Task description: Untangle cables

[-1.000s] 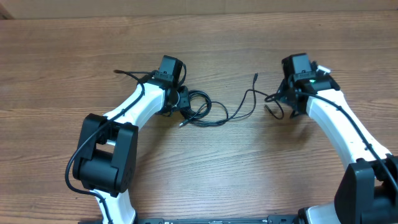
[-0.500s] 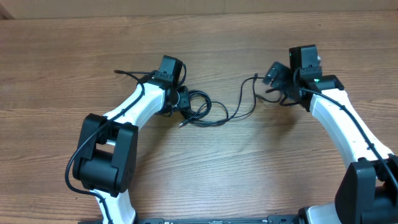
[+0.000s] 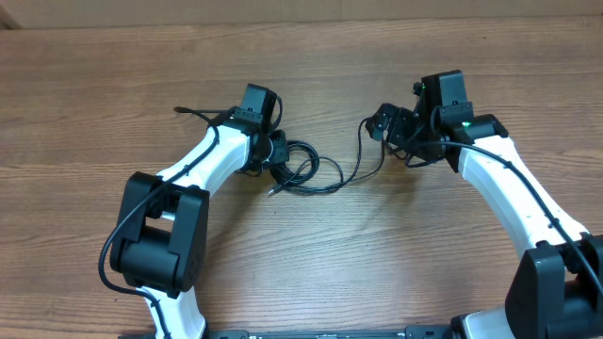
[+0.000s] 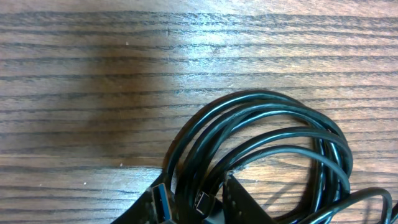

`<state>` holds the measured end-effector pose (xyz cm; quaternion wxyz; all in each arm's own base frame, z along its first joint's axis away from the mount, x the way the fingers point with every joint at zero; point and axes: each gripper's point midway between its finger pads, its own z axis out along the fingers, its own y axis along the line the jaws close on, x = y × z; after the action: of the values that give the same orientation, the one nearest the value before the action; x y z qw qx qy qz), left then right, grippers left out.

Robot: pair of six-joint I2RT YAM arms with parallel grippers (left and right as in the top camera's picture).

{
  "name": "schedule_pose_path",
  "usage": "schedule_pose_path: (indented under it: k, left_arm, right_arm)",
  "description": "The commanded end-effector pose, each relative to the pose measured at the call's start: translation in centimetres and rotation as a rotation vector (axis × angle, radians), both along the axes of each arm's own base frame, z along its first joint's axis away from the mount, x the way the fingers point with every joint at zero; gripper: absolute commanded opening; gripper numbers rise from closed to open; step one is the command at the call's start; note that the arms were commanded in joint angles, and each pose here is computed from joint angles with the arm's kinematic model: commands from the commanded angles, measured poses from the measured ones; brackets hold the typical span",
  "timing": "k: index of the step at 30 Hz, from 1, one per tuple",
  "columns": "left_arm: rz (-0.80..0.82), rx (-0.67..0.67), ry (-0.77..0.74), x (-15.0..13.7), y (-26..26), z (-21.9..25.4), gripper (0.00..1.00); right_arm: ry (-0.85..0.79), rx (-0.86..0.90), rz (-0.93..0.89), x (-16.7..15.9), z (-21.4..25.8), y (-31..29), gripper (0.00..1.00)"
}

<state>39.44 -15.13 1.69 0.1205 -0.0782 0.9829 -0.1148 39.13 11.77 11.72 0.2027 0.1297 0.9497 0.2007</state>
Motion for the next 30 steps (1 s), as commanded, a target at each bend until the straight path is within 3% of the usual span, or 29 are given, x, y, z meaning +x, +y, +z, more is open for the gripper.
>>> schedule_pose_path:
  k: [1,6,13,15,19,25,28,30]
  left_arm:
    - [0.001,-0.01,-0.011,0.2,0.0,0.6,0.23]
    - [0.001,-0.01,-0.011,0.2,0.0,0.6,0.04]
    - [0.001,-0.011,-0.015,0.3,0.0,0.7,0.04]
    - [0.0,-0.011,-0.015,0.3,0.0,0.7,0.04]
    - [0.0,-0.013,-0.018,0.4,-0.1,0.7,0.04]
    - [0.0,-0.014,-0.021,0.4,-0.1,0.7,0.04]
    - [0.0,-0.015,-0.022,0.4,-0.1,0.7,0.04]
    - [0.0,-0.015,-0.022,0.4,-0.1,0.7,0.04]
  right_arm:
    - [-0.031,-0.02,0.035,0.2,0.5,0.1,1.0]
    - [-0.032,-0.005,0.043,0.2,0.6,0.4,1.0]
    - [-0.089,-0.114,-0.231,2.5,1.0,-3.4,1.0]
    - [-0.114,-0.04,-0.165,3.0,1.7,-1.7,1.0]
    - [-0.265,0.119,0.182,3.4,4.6,3.6,1.0]
    - [-0.38,0.228,0.18,5.1,7.7,5.0,1.0]
    - [-0.318,0.27,0.167,4.3,7.2,5.6,1.0]
    - [-0.257,0.261,0.171,3.3,6.0,6.2,0.92]
